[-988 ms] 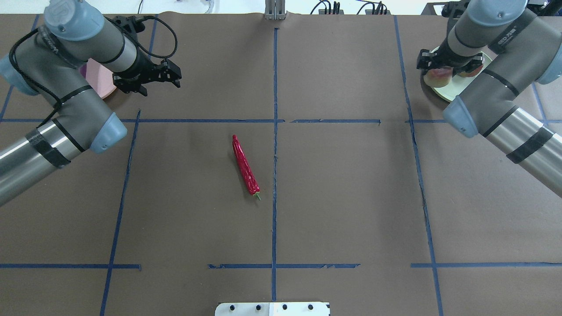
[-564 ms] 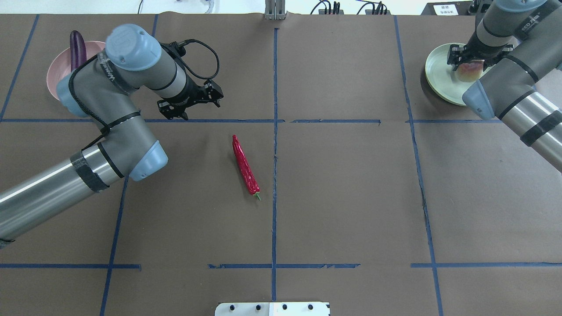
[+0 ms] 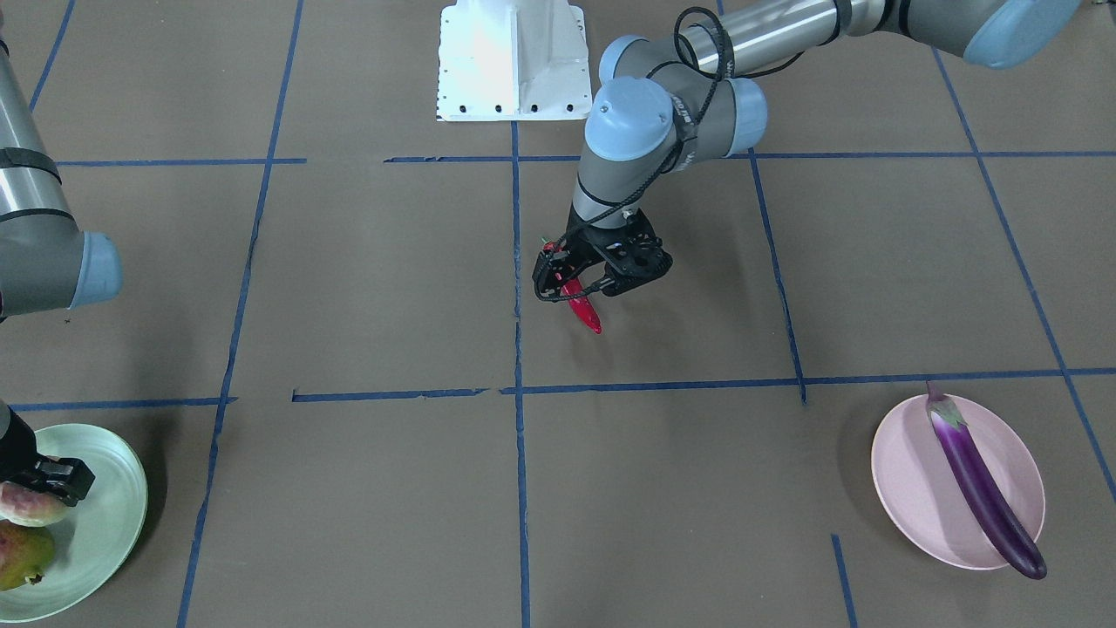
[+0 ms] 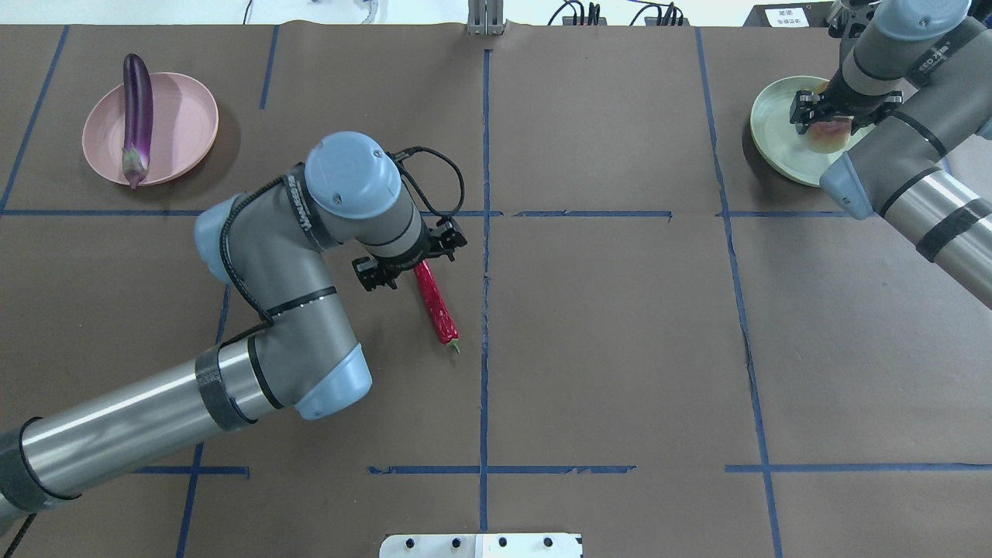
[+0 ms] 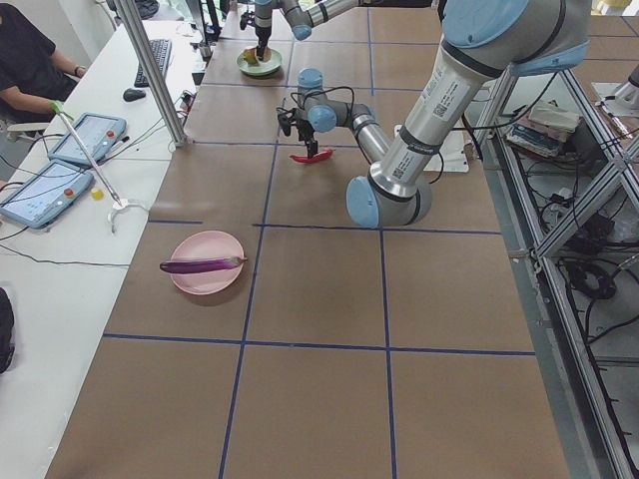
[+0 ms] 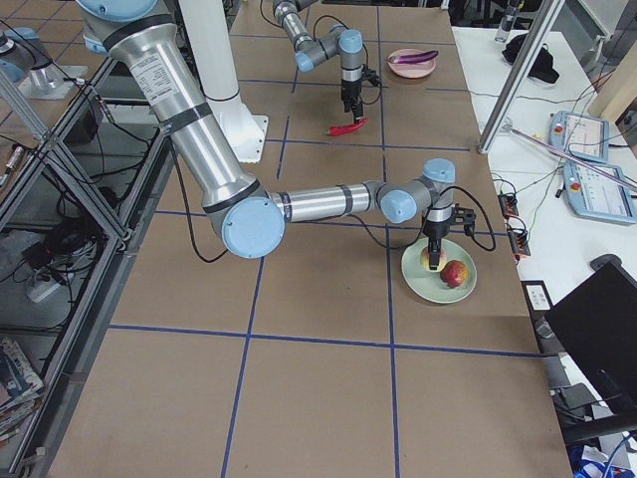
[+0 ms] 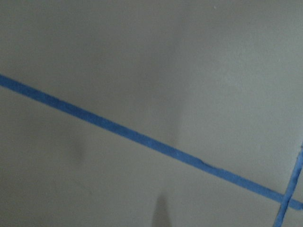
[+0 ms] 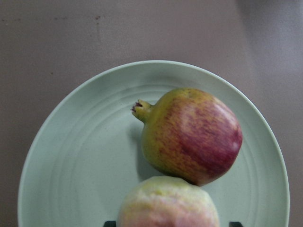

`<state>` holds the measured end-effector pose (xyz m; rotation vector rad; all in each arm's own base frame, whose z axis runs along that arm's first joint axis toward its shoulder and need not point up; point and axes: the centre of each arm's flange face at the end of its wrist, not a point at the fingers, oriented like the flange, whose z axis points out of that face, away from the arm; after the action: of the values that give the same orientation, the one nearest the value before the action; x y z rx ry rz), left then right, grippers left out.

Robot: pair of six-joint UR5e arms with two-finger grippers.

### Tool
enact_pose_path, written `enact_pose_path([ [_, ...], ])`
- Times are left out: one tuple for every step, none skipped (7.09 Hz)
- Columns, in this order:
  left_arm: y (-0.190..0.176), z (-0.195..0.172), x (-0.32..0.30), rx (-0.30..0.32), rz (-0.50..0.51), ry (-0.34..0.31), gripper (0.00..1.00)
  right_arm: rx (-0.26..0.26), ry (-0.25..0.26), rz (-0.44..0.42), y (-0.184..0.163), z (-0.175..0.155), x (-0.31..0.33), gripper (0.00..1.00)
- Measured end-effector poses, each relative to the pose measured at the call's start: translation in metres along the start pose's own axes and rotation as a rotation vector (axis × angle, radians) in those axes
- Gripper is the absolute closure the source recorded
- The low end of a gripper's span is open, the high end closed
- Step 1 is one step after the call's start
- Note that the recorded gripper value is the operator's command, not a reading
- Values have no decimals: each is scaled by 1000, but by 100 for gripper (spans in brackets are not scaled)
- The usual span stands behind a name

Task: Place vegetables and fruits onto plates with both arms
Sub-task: 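Lower the left gripper and grasp the red chili pepper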

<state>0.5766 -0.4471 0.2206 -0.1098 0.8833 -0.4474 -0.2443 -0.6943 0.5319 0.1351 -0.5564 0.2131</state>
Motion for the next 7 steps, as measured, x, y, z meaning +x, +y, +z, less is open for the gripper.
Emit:
enact_pose_path([
  [29,14,-1,-10,5,-19,15,-5,-28,-19,-6,-8,2,0],
  [43,23,-3,-14,9,-30,44,-11,-61,-23,-15,-20,4,0],
  [51,27,-4,-19,13,-36,94,-24,-97,-16,-22,-31,9,0],
  [55,28,-4,-22,15,-36,100,-38,-130,-7,-27,-40,14,0],
  [56,27,-4,-23,17,-34,100,-50,-158,-1,-30,-46,17,0],
  [55,23,-4,-22,18,-28,100,-57,-176,0,-31,-50,17,0],
  [45,13,-2,-10,13,-12,100,-58,-186,-1,-30,-53,18,0],
])
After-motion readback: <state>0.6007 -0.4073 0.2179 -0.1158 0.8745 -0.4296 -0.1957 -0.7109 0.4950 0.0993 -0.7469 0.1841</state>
